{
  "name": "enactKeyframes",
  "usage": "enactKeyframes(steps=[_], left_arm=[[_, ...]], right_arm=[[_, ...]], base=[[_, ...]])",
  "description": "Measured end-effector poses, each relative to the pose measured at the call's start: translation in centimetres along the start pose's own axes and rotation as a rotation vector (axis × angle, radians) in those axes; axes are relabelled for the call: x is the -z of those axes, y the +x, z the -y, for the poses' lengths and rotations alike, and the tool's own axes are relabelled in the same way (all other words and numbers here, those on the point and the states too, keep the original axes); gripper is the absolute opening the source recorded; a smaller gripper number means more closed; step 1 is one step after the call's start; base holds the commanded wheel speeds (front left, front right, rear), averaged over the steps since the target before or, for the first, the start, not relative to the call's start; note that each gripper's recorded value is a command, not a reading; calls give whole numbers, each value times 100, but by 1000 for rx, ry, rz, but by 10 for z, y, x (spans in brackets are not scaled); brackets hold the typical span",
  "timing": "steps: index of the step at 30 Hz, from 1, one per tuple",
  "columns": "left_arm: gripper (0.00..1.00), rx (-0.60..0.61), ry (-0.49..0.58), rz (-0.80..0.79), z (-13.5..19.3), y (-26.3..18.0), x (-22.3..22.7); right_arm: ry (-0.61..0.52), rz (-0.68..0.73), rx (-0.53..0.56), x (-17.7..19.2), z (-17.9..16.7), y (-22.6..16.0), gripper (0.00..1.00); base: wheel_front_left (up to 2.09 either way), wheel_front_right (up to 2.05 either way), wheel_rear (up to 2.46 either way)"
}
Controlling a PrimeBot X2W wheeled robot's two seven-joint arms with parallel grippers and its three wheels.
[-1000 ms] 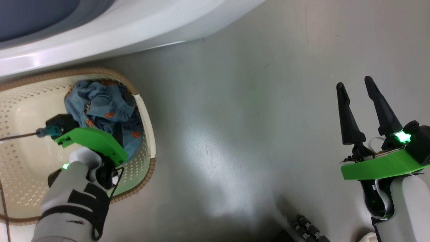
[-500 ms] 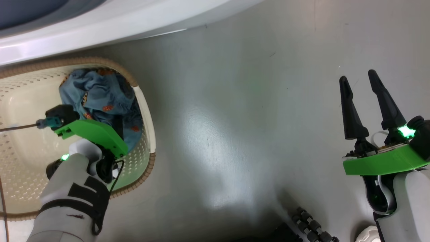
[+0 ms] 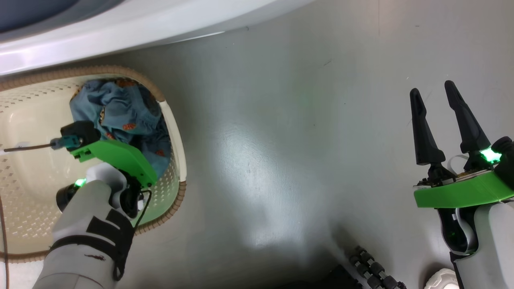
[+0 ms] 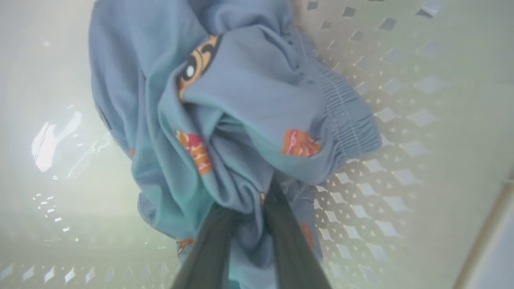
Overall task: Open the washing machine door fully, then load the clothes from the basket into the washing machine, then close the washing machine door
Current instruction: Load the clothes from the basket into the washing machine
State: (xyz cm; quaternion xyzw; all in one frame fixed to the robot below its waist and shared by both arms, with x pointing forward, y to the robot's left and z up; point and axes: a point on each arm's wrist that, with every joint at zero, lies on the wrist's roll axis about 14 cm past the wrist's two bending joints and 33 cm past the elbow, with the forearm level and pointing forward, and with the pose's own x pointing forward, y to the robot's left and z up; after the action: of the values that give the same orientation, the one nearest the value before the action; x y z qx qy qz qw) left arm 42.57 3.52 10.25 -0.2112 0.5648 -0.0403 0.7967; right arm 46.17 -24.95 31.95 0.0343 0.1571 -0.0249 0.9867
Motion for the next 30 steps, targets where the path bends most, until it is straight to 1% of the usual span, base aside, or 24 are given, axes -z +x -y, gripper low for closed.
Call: enactKeyframes(steps=[1,2,13,16,20,25,30], left_arm=[[4,2,5,2,1,0,0],[0,5,12,2,2,0,0],[0,26,51,48,10,-10,-12],[0,20,53,63,8,-18,-11],[0,27,49,102,7,-30,-13],[0,24,14,145,3,-50,-11],[0,59,-9,199,8,-73,-13]], right_arm=[[-1,1,0,0,0,0,100],[-2,1,0,-1,0,0,100],[2,29,-3,-13,-1,-2,100],[6,43,-8,-19,-3,-3,100],[12,67,-16,-29,-6,-5,100],[24,90,-29,-40,-13,-12,100],[37,115,-51,-53,-21,-21,100]], base=[[0,0,0],[0,0,0],[0,0,0],[0,0,0],[0,0,0],[0,0,0],[0,0,0]])
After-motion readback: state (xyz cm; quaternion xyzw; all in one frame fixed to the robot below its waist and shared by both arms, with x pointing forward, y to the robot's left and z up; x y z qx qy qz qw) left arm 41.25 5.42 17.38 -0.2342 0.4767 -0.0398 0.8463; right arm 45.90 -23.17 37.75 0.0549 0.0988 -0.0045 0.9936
